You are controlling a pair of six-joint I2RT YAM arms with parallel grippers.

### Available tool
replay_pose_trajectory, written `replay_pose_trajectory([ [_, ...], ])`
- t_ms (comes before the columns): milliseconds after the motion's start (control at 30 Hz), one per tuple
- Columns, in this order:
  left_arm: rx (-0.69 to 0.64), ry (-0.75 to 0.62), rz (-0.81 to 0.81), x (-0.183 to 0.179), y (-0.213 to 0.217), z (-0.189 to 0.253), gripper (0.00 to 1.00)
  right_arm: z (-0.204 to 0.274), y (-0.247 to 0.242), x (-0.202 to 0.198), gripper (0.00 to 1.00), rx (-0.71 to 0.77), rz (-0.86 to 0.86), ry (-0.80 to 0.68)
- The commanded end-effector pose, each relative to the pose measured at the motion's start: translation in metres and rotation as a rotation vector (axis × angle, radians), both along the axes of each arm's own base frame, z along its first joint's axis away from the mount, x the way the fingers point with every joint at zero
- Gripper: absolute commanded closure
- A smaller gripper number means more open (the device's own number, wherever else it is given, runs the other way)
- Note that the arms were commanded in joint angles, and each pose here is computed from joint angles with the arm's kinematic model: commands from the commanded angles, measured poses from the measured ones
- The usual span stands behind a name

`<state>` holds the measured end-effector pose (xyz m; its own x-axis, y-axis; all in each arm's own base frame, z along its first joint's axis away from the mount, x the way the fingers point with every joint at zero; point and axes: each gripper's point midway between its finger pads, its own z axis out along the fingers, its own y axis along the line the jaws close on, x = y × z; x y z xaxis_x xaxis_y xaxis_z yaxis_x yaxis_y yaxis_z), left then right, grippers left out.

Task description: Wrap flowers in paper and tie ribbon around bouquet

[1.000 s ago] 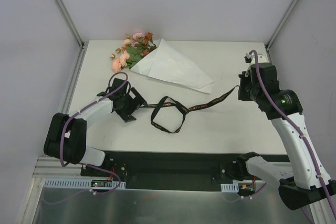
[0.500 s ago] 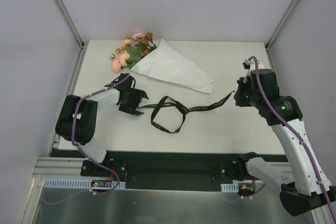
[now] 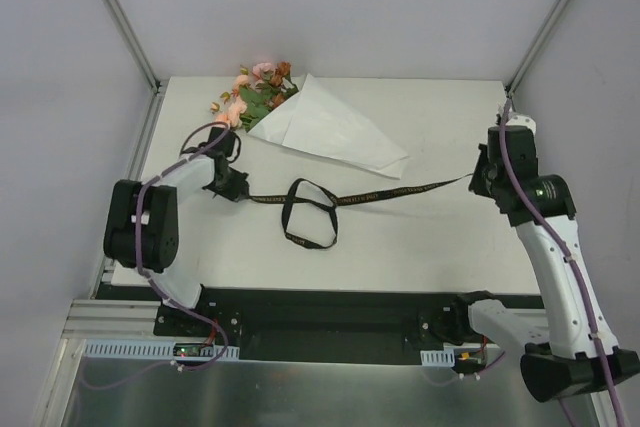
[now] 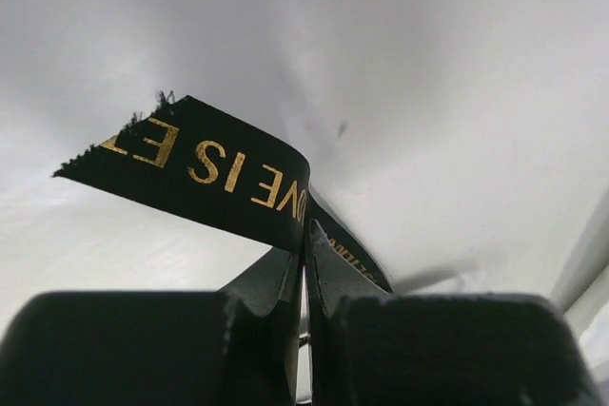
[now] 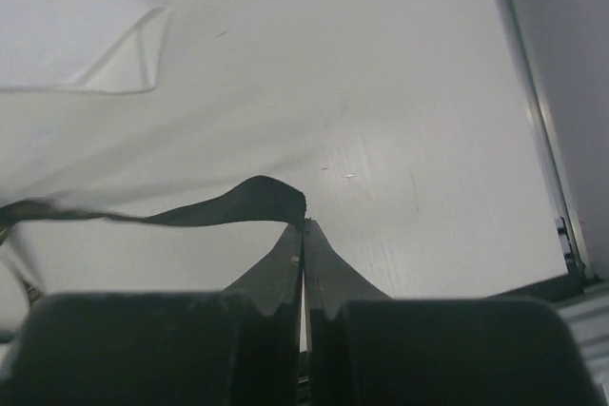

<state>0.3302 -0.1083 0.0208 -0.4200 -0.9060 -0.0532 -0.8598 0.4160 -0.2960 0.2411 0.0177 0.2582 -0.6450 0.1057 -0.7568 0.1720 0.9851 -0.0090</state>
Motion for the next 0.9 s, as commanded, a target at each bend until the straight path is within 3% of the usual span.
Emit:
replay_pose_trajectory([
  [0,0.262,-0.049,-0.042,-0.029,0.083,0.058,1.00,-0.011,-0.058,0.009,0.99,-0.006,-0.323,0.046],
  [167,0.393,-0.238,0.026,-0.045,0.136,0.153,1.00,-0.030,-0.102,0.007,0.99,0.024,-0.540,0.100],
  [333,0.422,-0.309,0.150,-0.075,0.182,0.202,1.00,-0.034,-0.130,0.004,0.99,0.042,-0.673,0.109],
  [467,0.528,-0.313,0.183,-0.098,0.203,0.233,1.00,-0.032,-0.135,0.001,0.99,0.049,-0.707,0.112],
  [667,0.697,-0.334,0.284,-0.120,0.226,0.262,1.00,-0.013,-0.160,0.001,0.99,0.004,-0.799,0.070],
  [867,0.620,-0.238,0.247,-0.088,0.226,0.230,1.00,-0.025,-0.177,0.024,0.99,-0.046,-0.849,0.094],
])
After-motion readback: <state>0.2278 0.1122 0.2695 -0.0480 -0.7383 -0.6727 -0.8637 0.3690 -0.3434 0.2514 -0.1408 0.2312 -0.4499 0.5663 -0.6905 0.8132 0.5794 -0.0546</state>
